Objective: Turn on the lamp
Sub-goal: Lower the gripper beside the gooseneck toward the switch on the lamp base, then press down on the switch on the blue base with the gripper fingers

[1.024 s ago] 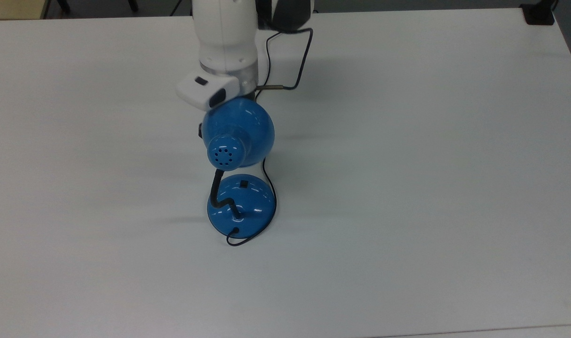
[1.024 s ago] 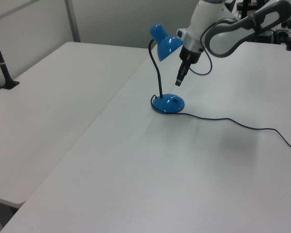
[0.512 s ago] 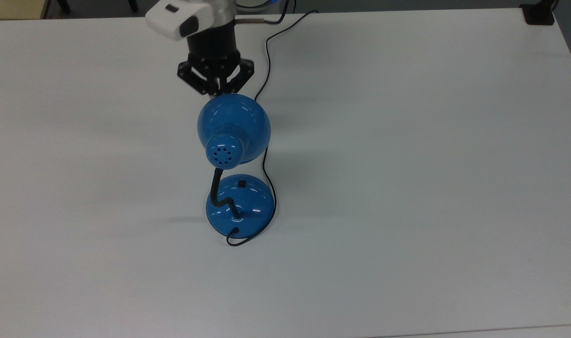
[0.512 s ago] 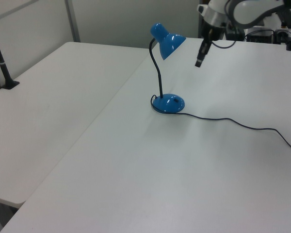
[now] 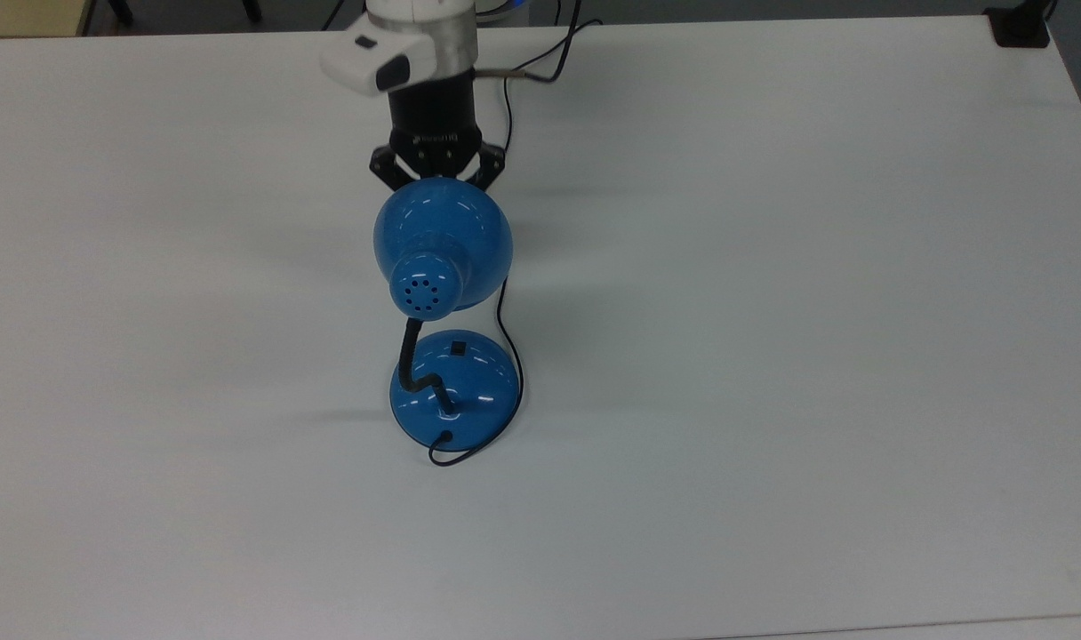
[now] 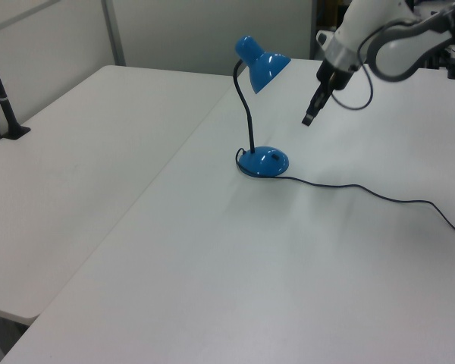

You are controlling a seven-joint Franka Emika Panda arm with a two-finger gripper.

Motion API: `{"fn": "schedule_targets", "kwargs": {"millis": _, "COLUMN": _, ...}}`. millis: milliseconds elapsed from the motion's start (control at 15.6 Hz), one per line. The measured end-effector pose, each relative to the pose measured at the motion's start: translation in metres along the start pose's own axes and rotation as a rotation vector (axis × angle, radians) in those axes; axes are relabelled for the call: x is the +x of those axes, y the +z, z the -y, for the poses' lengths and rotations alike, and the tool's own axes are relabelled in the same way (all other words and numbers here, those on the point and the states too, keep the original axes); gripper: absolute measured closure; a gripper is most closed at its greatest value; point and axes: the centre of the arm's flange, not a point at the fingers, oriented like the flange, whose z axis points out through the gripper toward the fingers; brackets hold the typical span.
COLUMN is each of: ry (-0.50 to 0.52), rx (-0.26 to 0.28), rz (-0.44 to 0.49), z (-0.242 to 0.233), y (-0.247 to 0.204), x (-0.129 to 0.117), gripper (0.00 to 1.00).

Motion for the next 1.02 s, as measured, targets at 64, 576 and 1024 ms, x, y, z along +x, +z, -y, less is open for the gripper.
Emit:
{"fn": "schedule_targets", "kwargs": {"millis": 64, "ry": 0.001, "rx": -0.003, "rz": -0.017, "z": 0.000, "y": 0.012, "x": 0.000, "gripper": 0.99}}
{"fn": "schedule_targets", "kwargs": {"millis": 576, "ry": 0.035, "rx": -0.006, "rz": -0.092, "z": 0.007, "y": 0.065, "x": 0.022, "gripper": 0.99}}
{"fn": "schedule_targets", "kwargs": {"millis": 1024, "ry": 0.032, "rx": -0.009, "rz": -0.073, "z": 0.008, "y": 0.093, "x": 0.028, "gripper": 0.99}}
